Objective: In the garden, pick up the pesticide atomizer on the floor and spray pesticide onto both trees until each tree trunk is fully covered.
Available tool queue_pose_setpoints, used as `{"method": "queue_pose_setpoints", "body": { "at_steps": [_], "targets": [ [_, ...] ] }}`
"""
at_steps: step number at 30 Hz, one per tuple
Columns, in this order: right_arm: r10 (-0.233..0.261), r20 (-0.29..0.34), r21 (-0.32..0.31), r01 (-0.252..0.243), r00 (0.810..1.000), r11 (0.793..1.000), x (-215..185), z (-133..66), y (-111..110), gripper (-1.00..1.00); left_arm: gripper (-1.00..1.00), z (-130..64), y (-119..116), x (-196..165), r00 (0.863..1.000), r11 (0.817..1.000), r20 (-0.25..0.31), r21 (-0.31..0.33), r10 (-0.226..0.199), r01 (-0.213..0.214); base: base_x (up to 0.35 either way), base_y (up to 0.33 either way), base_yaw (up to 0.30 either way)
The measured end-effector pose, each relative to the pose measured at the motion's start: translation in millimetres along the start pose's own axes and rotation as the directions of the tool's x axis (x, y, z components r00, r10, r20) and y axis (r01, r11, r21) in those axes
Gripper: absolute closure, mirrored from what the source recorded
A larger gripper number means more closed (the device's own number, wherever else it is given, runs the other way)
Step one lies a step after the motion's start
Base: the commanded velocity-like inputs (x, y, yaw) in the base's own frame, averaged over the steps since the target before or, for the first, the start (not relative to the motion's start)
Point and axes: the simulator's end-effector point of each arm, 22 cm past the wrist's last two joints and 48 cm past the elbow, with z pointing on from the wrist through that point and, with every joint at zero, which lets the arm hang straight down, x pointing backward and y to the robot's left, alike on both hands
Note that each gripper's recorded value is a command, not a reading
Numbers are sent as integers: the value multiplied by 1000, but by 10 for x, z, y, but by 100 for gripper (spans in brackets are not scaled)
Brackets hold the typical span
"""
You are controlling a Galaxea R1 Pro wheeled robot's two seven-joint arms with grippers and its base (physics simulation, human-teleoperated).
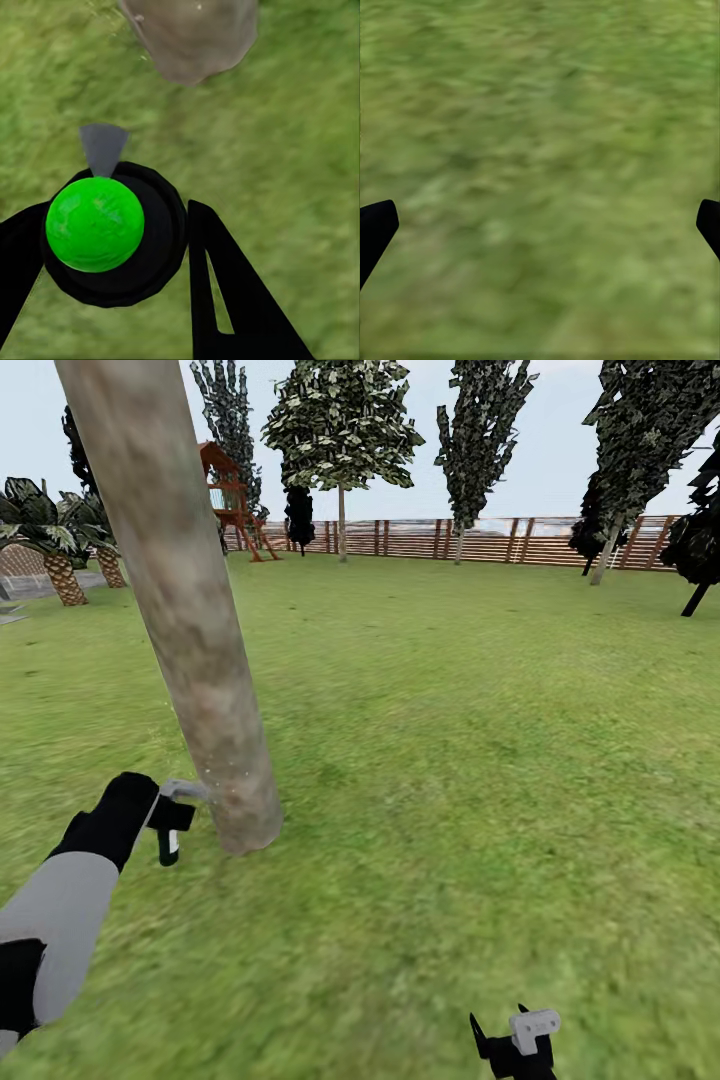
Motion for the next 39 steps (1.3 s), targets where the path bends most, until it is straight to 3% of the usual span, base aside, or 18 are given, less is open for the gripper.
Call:
{"method": "queue_pose_setpoints", "body": {
  "at_steps": [4,8,10,19,25,35,39],
  "targets": [
    [-1,-1,0,1,1000,1000,3,-2,-2,-100,100,-157,160,-205,1000,999,2,-25,-21,21,72,48,0],
    [0,-1,0,0,1000,1000,3,-3,-3,-100,100,-386,259,-618,997,999,63,-31,-37,39,1,1,0],
    [0,-1,0,0,1000,1000,4,-2,-2,-100,100,-440,279,-652,997,998,51,-32,-51,53,0,0,0],
    [1,-1,-1,-1,1000,1000,3,-1,7,-100,100,-405,281,-541,998,998,17,-42,-54,55,0,-10,176],
    [0,1,2,0,1000,1000,-3,0,-9,-100,100,-308,259,-370,999,998,-12,-57,-42,41,0,-249,44],
    [0,1,2,0,1000,1000,-3,-1,-10,-100,100,-291,276,-328,999,997,-19,-63,-42,40,19,-271,2],
    [0,2,2,0,1000,1000,-6,0,-10,-100,100,-297,343,-325,999,995,-19,-94,-43,41,108,-271,157]
  ]
}}
